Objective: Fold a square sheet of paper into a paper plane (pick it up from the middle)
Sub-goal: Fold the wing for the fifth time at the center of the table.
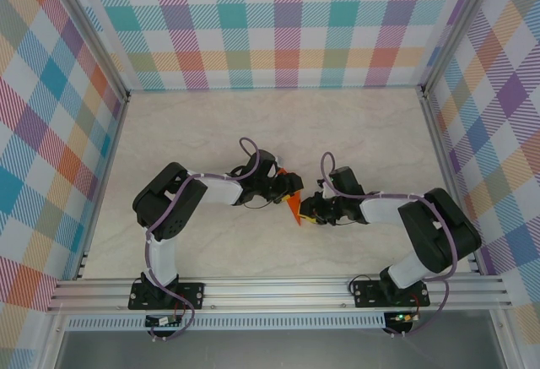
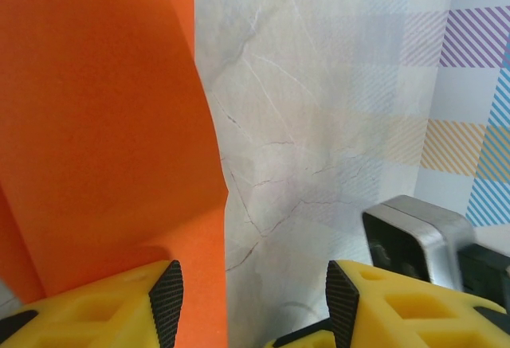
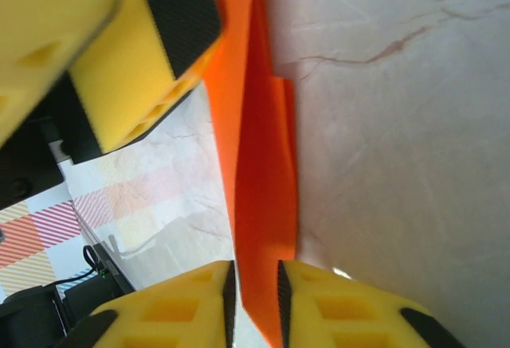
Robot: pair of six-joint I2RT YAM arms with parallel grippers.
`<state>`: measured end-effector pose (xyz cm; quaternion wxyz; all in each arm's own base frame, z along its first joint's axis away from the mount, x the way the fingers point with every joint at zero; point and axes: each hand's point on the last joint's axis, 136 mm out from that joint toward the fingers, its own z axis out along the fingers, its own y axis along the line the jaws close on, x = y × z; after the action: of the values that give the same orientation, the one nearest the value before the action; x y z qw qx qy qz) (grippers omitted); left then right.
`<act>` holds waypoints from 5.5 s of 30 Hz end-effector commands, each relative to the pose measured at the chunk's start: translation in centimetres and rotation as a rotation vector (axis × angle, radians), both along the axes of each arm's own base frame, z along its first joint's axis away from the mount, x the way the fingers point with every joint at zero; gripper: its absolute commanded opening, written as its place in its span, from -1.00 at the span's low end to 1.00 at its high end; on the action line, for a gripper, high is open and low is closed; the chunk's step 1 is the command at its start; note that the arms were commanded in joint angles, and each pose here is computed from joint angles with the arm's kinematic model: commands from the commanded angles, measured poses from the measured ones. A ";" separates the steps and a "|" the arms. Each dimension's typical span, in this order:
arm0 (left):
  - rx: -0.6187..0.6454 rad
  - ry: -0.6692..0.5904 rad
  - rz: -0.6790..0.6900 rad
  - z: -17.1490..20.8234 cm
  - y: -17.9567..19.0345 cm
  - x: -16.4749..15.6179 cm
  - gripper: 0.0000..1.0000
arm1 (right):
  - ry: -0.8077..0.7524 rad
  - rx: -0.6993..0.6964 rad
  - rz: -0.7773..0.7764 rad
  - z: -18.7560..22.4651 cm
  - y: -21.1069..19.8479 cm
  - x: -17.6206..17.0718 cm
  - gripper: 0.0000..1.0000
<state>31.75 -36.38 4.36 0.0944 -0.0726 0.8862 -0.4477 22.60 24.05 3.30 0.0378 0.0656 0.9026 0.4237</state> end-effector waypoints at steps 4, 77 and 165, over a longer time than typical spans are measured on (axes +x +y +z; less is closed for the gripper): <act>0.070 0.033 0.021 -2.2 1.1 -0.1 0.07 | -0.051 -0.031 0.055 1.4 0.8 0.2 -0.33; 0.069 0.047 0.020 -2.2 1.0 -0.1 0.05 | 0.076 -0.121 0.108 -1.9 0.5 -3.1 -0.79; 0.122 0.102 0.022 -4.2 1.8 -0.9 0.01 | -0.011 -0.162 -0.033 0.7 -1.2 -1.7 -0.66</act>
<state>31.67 -36.34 4.07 0.0870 -0.0755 0.8899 -0.4414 21.01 23.45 3.04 0.0406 0.0696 0.9302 0.3581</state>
